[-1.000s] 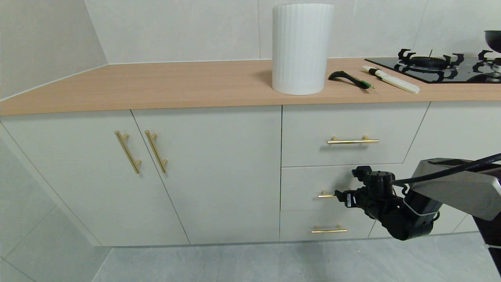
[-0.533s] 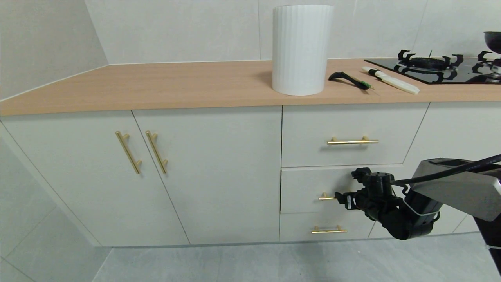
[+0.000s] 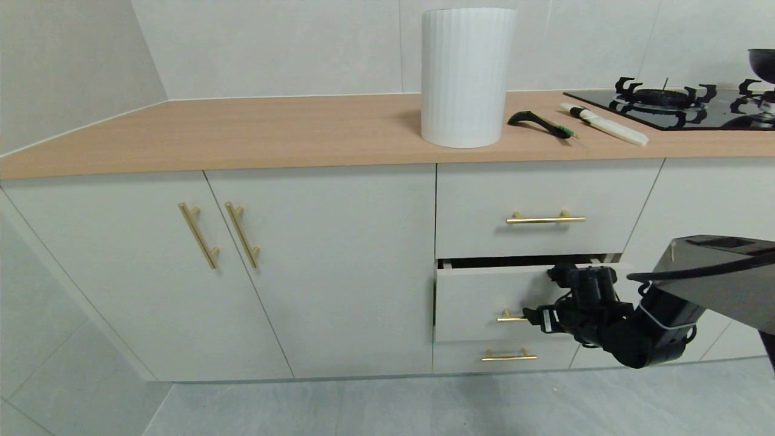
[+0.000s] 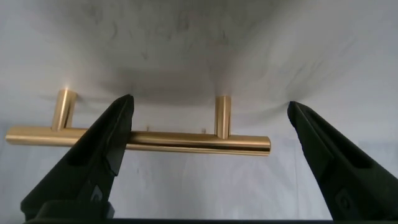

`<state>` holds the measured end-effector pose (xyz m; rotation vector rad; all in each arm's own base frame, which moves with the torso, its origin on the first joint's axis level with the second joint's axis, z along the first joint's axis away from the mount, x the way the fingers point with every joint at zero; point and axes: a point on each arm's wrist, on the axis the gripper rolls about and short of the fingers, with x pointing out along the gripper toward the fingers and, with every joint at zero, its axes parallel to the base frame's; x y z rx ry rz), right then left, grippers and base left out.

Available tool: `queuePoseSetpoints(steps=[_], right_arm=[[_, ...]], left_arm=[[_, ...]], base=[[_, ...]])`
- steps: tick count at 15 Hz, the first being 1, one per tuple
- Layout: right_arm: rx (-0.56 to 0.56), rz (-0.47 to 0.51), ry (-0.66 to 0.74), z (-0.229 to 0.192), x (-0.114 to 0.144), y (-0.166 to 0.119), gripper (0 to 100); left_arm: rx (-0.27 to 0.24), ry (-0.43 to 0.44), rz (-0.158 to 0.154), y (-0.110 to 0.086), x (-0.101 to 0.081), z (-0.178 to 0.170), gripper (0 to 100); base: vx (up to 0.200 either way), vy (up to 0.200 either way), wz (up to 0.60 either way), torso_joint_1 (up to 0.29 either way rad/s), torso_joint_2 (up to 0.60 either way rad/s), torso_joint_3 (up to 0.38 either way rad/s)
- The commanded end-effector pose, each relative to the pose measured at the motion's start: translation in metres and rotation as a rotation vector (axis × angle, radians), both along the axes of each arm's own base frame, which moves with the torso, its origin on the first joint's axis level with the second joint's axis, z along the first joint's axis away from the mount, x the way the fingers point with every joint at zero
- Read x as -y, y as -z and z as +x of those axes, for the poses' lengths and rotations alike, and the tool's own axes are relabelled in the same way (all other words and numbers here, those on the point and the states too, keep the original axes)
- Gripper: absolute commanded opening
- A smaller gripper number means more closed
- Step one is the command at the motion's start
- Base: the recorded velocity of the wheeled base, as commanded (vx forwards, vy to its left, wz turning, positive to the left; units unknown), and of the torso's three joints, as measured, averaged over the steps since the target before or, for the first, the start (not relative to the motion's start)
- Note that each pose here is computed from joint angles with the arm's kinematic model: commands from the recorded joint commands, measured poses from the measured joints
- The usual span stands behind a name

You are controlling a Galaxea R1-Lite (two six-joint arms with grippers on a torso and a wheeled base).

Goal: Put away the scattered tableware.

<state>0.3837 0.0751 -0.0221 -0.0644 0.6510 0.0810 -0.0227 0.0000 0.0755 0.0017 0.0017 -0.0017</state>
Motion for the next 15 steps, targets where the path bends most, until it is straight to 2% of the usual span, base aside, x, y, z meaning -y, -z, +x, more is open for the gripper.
queuePoseSetpoints(steps=[1, 2, 4, 7, 11, 15], right_arm=[[-0.014, 0.036, -0.063, -0.025, -0.001, -0.059, 100], [-0.023, 0.039, -0.09, -0.042, -0.003, -0.094, 100], [0.002, 0.045, -0.122, -0.062, -0.009, -0.13, 100], [0.049, 0.048, -0.146, -0.077, -0.02, -0.149, 100], [0.098, 0.036, -0.118, -0.064, -0.027, -0.136, 100], [0.19, -0.014, -0.012, -0.038, -0.033, -0.099, 100]], left_arm=[[-0.001, 0.0, 0.0, 0.0, 0.0, 0.0, 100], [-0.001, 0.0, 0.0, 0.0, 0.0, 0.0, 100], [-0.001, 0.0, 0.0, 0.0, 0.0, 0.0, 100], [-0.001, -0.002, 0.0, 0.0, 0.0, 0.0, 100], [-0.001, 0.0, 0.0, 0.0, 0.0, 0.0, 100], [-0.001, 0.0, 0.0, 0.0, 0.0, 0.0, 100]], base=[[0.0, 0.0, 0.0, 0.0, 0.0, 0.0], [0.0, 0.0, 0.0, 0.0, 0.0, 0.0], [0.0, 0.0, 0.0, 0.0, 0.0, 0.0], [0.0, 0.0, 0.0, 0.0, 0.0, 0.0], [0.0, 0.0, 0.0, 0.0, 0.0, 0.0], [0.0, 0.0, 0.0, 0.0, 0.0, 0.0]])
